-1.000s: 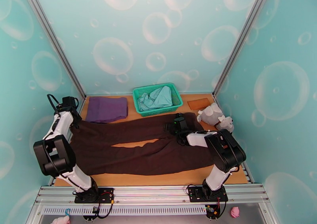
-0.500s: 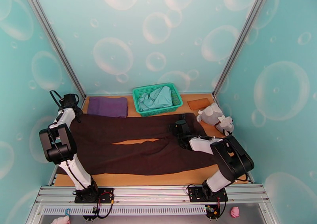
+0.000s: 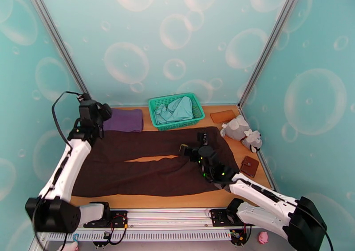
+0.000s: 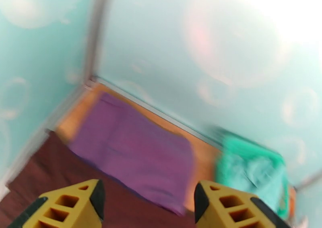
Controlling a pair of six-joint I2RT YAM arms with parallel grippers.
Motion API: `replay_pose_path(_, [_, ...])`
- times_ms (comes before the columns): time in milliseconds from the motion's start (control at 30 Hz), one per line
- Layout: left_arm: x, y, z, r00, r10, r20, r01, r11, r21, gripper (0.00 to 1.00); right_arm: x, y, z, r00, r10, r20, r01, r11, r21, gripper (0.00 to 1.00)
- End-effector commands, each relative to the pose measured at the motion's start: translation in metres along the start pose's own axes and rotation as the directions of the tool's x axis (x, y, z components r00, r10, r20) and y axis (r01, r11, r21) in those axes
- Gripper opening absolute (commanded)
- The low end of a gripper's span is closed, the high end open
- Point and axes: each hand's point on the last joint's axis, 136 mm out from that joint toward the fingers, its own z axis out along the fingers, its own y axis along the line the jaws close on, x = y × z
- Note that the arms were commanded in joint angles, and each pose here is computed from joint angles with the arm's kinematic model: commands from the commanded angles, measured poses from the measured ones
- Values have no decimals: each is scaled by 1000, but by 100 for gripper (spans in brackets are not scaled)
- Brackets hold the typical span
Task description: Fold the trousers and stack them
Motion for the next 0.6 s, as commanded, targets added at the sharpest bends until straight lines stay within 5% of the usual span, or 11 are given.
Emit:
replay_pose_path(0, [110,-26,-9,963,84,-254,-58,992,108,62,79,-23,-14,974,74,-214,-43,989,144,95])
replay_pose_path(133, [197,-36,-43,927,187,-325,-145,978,148,62,115,-29,-17,954,74,-291,-4,972,236,96])
replay_pose_path(300, [248,-24,-60,918,164,-362,-99,977,191,62,158,-34,-10,925,113,-362,-11,962,272,95])
replay_pose_path(567, [251,-23,-69,917,229,-326,-187,970,155,63,210,-49,-30,886,179,-427,26,902,430,96])
